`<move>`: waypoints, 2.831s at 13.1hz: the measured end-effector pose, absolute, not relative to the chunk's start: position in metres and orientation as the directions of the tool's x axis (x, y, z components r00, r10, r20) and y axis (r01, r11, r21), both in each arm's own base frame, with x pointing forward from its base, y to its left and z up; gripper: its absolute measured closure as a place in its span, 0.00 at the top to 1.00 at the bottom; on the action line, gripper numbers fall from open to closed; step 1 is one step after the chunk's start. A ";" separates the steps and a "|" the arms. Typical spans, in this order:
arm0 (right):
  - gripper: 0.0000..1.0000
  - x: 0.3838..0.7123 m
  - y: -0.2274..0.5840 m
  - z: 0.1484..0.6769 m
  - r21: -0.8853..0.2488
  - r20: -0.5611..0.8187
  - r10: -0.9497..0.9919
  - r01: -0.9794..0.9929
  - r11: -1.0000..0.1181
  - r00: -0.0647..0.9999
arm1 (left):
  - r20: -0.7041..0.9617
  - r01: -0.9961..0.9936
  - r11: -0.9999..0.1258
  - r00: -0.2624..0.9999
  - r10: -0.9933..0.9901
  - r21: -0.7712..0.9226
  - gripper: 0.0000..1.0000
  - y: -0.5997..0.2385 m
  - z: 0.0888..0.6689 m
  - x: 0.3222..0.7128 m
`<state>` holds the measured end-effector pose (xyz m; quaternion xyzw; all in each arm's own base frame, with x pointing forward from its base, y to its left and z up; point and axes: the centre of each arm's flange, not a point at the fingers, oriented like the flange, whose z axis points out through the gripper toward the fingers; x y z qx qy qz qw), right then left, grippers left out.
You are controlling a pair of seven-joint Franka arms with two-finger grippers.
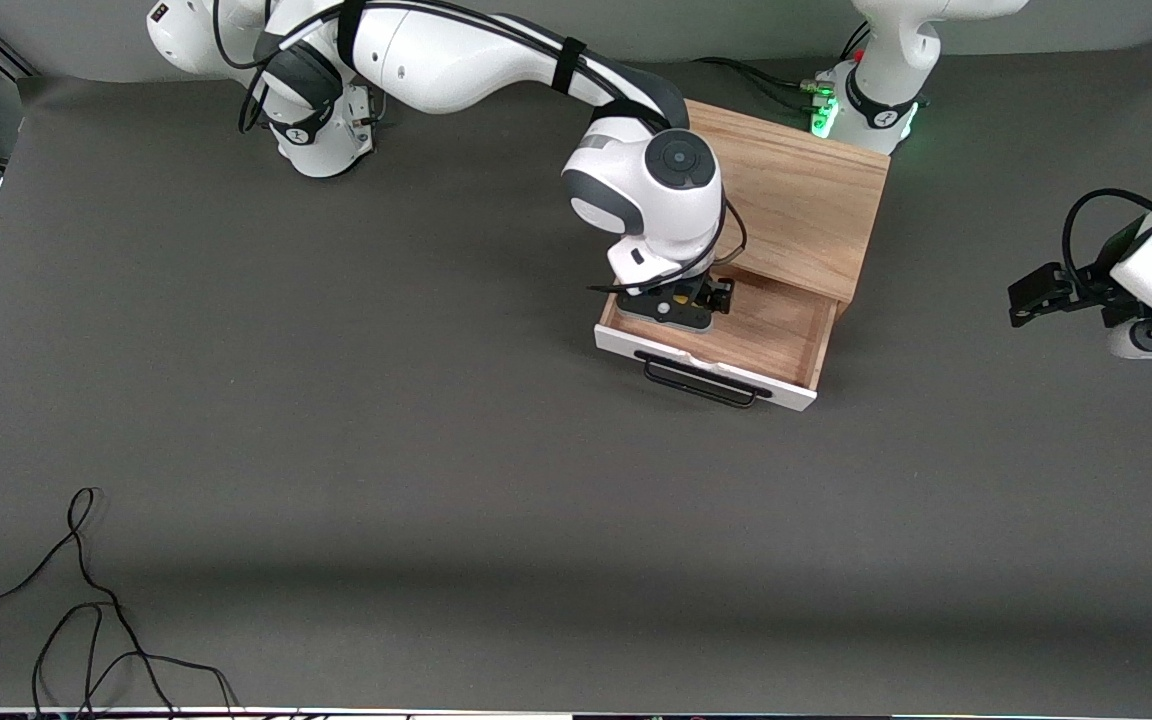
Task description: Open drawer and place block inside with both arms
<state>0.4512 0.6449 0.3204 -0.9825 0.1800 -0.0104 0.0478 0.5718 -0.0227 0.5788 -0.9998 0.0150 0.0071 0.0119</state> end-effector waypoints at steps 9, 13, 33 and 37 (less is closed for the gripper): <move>1.00 0.507 0.548 0.499 -0.088 0.077 -0.355 -0.349 -0.933 0.932 | -0.007 -0.029 -1.000 1.000 -0.029 -0.005 1.00 -0.021 0.582 0.572; 1.00 0.554 0.448 0.560 -0.038 0.101 -0.242 -0.240 -0.970 0.965 | -0.010 -0.029 -1.000 1.000 -0.029 0.006 1.00 -0.022 0.582 0.572; 1.00 0.591 0.037 0.596 -0.051 0.022 -0.131 -0.129 -0.990 0.991 | -0.045 -0.030 -1.000 0.999 -0.030 0.008 1.00 -0.022 0.579 0.569; 1.00 0.592 0.032 0.596 -0.007 0.038 -0.119 -0.119 -0.993 0.992 | -0.045 -0.030 -1.000 0.999 -0.030 0.008 1.00 -0.022 0.579 0.569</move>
